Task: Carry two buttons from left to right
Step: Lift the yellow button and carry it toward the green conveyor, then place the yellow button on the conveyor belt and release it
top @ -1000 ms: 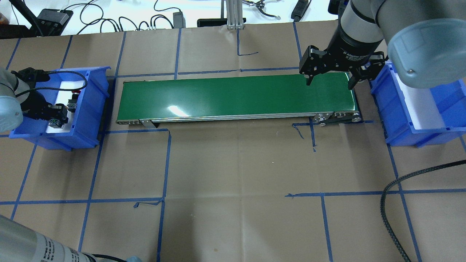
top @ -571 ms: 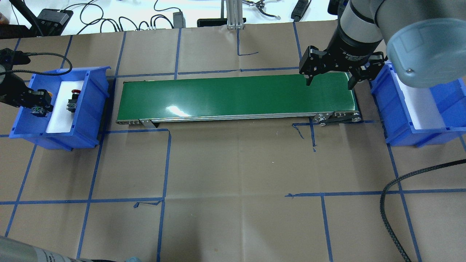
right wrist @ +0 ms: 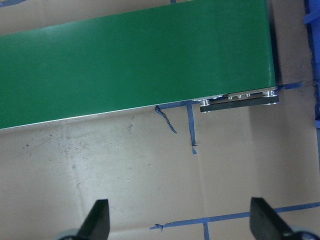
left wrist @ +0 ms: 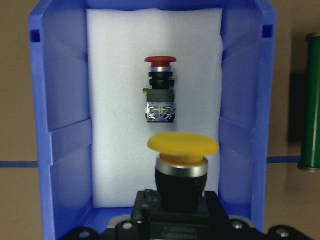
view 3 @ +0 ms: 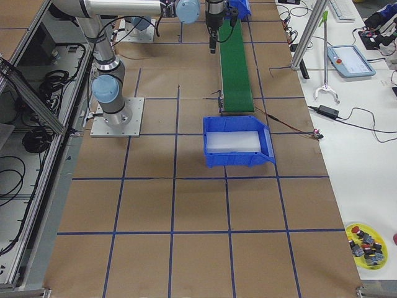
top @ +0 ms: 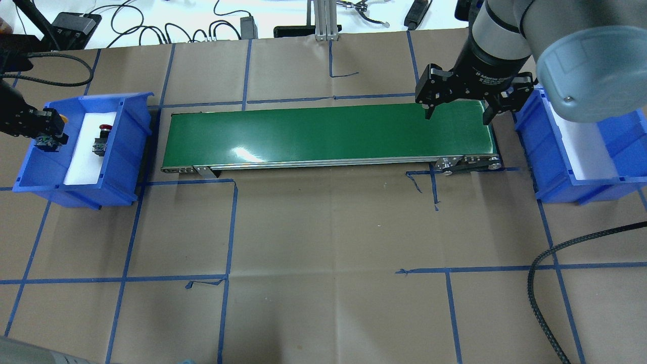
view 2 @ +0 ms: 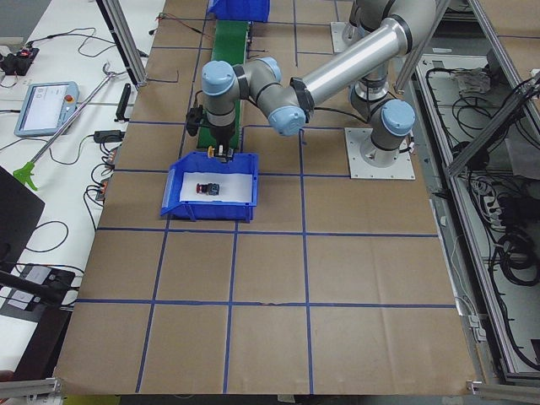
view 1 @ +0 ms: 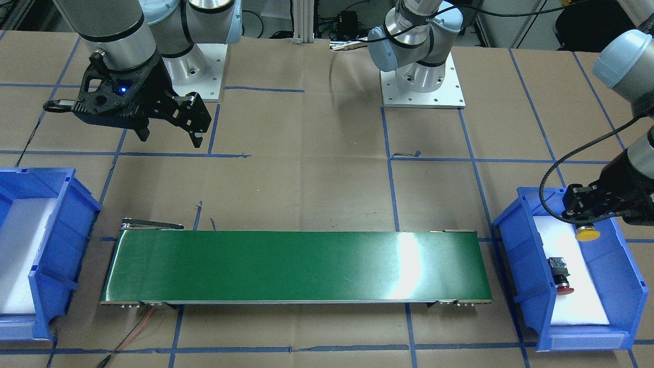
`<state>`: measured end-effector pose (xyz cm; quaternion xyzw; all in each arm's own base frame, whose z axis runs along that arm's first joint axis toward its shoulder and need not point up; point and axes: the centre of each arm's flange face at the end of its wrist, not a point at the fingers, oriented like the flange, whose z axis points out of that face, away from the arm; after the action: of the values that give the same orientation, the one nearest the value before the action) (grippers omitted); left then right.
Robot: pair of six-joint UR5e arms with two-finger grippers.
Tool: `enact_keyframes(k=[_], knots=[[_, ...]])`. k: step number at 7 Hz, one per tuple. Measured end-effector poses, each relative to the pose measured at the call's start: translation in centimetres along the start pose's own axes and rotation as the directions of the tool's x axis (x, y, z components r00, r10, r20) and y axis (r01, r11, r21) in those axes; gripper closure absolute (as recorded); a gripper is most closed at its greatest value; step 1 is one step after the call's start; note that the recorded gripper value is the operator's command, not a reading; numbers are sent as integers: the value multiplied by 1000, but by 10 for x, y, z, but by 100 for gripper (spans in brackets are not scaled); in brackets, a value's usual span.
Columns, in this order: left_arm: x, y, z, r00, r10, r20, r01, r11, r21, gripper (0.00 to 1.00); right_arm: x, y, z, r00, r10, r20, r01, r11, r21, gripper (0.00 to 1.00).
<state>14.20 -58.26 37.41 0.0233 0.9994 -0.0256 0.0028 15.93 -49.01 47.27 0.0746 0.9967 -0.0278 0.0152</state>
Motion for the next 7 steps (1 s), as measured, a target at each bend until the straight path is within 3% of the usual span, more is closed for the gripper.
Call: enact_keyframes(k=[3,5,7], knots=[[131,-19,13,996,-82,-25,81,996,-40,92,0,0,0,1000,0,1,0,1000,0,0],[210,-33,48,993,-118,-22,117,992,-49,92,0,0,0,1000,0,1,0,1000,0,0],[250,-47,95,994,-104,-13,104,994,-43,92,0,0,0,1000,0,0,0,1000,0,0]])
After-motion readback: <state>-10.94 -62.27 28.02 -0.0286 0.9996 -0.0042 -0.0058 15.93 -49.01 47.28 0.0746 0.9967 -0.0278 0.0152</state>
